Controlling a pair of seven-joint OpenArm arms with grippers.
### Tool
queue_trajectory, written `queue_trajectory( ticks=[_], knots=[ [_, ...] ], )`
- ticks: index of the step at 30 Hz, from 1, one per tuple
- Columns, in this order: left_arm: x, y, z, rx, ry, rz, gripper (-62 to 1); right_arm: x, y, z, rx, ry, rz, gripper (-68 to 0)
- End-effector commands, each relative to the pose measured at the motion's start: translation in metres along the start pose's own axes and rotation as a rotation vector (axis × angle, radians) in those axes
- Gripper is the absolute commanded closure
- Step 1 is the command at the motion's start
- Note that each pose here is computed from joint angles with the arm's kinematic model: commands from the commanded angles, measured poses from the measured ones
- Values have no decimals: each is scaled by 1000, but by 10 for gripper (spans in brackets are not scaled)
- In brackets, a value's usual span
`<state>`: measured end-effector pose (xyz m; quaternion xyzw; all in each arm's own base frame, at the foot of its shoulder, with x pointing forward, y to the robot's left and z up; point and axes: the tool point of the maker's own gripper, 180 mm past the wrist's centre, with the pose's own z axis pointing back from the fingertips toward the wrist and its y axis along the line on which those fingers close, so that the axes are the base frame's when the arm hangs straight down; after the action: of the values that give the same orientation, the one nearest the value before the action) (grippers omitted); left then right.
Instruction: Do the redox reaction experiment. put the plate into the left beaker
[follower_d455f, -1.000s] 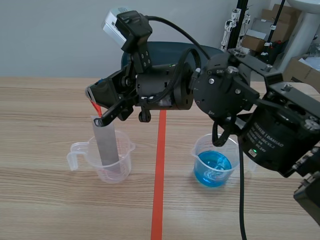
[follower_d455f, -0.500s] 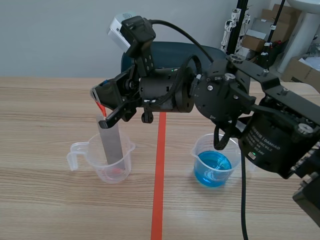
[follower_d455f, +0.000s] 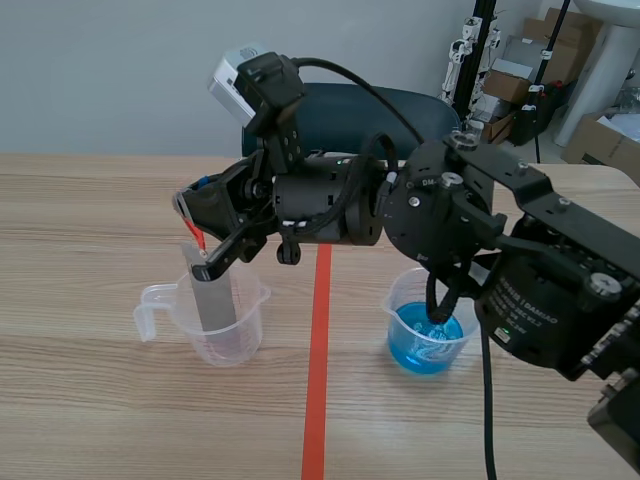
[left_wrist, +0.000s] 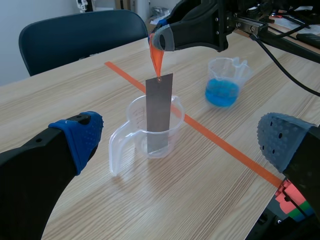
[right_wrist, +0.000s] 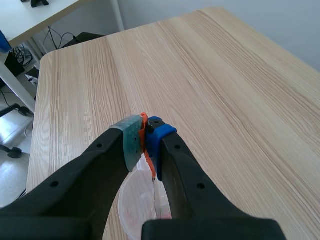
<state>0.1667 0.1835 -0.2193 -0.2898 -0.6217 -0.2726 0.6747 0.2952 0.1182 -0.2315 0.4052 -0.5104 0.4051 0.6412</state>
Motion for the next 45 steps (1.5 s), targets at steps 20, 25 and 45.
queue_trajectory(
  ticks=[20,25,45],
  knots=[
    [11,0,-2,-4,-48,-3,-623,22,-7,-1,-31,-82,9,-615],
    [11,1,-2,-4,-50,-3,-623,24,-16,-1,-79,-86,8,-679],
    [12,1,-2,-3,-51,-3,-623,24,-16,-4,-85,-76,41,-679]
  ],
)
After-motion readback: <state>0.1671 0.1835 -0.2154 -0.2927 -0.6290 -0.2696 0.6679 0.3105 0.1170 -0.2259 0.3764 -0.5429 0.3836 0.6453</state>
